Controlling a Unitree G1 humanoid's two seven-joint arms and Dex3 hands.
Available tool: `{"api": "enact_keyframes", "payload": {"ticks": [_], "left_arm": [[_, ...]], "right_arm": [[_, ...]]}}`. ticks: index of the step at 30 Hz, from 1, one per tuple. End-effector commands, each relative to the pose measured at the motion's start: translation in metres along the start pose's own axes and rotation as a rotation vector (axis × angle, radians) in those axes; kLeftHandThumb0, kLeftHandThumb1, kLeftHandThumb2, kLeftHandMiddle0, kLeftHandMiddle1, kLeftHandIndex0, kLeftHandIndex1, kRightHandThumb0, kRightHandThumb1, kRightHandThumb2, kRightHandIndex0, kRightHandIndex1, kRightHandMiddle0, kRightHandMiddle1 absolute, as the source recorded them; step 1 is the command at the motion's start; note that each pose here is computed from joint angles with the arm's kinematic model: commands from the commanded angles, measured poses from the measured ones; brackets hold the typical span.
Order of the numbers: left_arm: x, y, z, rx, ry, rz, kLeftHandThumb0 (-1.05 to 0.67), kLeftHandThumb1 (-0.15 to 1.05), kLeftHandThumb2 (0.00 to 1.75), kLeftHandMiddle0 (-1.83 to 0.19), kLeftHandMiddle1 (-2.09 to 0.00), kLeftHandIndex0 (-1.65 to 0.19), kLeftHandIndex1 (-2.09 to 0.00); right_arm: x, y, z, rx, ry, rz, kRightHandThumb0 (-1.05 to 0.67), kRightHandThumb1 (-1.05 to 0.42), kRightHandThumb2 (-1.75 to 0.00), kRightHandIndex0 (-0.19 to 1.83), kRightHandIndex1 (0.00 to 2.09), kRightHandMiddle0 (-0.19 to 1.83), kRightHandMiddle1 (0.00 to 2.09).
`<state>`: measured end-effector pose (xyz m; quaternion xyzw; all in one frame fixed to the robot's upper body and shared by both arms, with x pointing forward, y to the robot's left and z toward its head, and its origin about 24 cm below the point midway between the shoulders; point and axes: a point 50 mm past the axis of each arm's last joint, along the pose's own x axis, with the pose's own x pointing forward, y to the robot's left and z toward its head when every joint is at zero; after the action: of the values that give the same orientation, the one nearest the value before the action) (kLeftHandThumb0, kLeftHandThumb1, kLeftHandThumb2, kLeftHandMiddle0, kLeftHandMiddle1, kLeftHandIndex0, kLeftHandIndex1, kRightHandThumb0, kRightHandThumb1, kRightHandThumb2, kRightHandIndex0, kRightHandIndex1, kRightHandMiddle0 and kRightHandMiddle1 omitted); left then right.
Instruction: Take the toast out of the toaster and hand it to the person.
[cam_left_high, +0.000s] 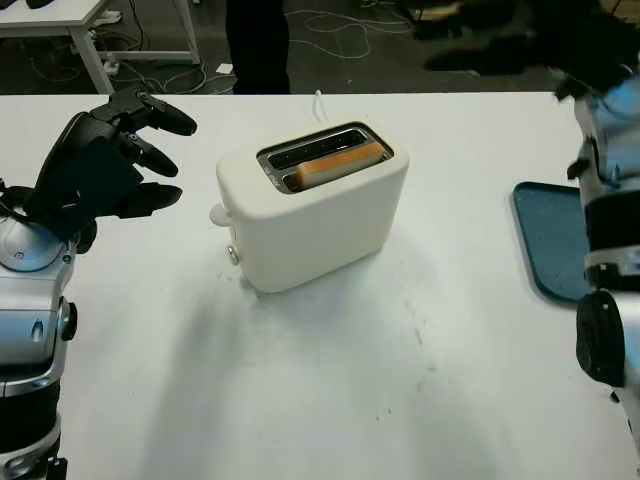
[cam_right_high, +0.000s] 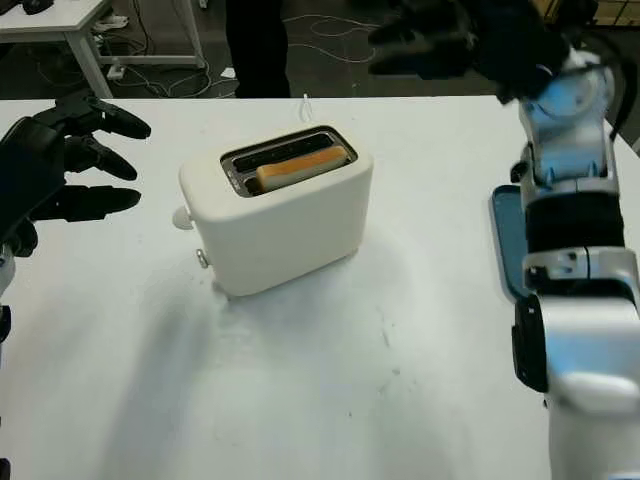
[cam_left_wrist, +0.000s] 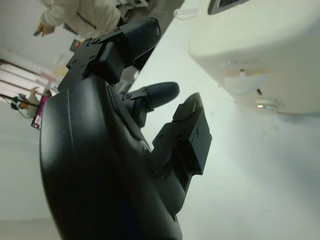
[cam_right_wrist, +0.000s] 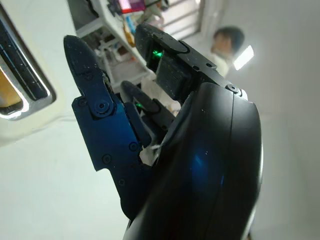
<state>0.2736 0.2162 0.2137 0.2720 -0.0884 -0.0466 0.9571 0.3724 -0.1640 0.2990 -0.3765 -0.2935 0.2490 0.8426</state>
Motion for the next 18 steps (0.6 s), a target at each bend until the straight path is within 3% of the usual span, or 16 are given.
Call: {"api": "enact_keyframes", "payload": {"ticks": [1,4,18], "left_arm": [[-0.002,-0.001,-0.001,-0.009,0.001,0.010,0.48,0.92,0.29,-0.34,-1.51,-0.27,-1.22],[-0.003,-0.002,-0.002,-0.007,0.009,0.010,0.48,0.92,0.30,-0.32,-1.51,-0.26,-1.22],[-0.004,-0.003,-0.004,-0.025,0.012,0.020,0.46,0.92,0.33,-0.27,-1.52,-0.24,-1.22]], "right_arm": [[0.010,0.003,0.015,-0.076,-0.049,0.056,-0.70,-0.69,0.00,1.05,0.04,0.97,0.02],[0.016,0.010,0.025,-0.143,-0.057,0.125,-0.73,-0.69,0.00,1.05,0.04,0.97,0.02],[0.030,0.056,0.051,-0.482,-0.137,0.373,-0.56,-0.62,0.00,0.99,0.04,0.95,0.01]]}}
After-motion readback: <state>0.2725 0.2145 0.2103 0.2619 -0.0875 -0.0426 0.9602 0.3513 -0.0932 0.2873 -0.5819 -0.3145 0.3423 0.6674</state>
